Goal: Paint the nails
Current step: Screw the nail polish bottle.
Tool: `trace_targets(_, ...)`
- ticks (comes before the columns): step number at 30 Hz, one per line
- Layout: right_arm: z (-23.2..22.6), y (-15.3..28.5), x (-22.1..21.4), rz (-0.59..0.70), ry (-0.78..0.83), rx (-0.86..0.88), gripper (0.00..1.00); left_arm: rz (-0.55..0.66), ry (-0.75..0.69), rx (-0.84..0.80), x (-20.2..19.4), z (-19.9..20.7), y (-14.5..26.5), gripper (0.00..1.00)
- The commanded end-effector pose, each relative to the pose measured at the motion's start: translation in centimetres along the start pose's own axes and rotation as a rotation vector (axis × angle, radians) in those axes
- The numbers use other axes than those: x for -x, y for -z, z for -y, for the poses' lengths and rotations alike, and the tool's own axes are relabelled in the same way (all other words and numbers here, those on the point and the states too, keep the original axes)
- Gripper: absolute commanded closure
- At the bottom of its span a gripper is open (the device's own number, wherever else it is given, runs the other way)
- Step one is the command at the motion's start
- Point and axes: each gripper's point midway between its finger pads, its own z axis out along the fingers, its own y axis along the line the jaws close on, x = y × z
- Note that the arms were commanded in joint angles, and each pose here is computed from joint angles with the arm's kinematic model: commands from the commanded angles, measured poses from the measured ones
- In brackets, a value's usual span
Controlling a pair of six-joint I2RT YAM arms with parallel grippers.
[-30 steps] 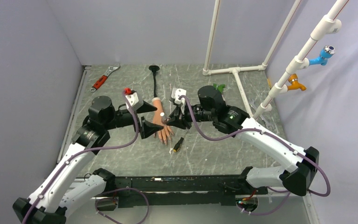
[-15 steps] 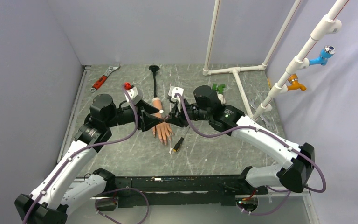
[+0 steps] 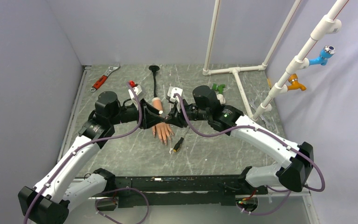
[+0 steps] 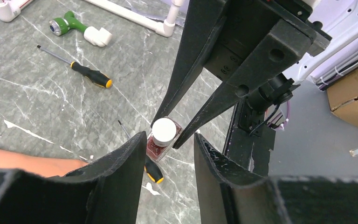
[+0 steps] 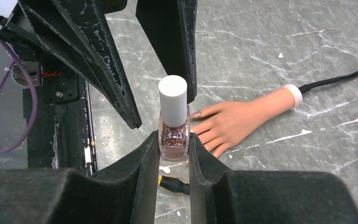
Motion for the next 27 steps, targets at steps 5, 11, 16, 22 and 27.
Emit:
trace_targets(5, -0.5, 0.2, 3.1, 0.077, 0.04, 0.024, 1.0, 0.048, -0.03, -0.04, 2.3, 1.0, 0.0, 0.54)
trace_targets(11, -0.7, 0.0, 3.0, 0.07, 0.039, 0.038, 1.0, 0.051, -0.031, -0.037, 2.3, 0.8, 0.0, 0.55)
trace_targets(16, -0.8, -0.2, 2.8, 0.062, 0.037, 0.048, 1.0, 0.052, -0.055, -0.037, 2.2, 0.8, 0.0, 0.64)
trace_targets(22, -0.8, -0.2, 3.0, 0.066, 0.04, 0.045, 1.0, 0.027, -0.075, -0.037, 1.6, 0.7, 0.0, 0.94)
trace_targets(27, -0.9, 0.2, 3.5, 0.084, 0.051, 0.047, 1.0, 0.003, -0.115, -0.096, 0.9, 1.7, -0.1, 1.0)
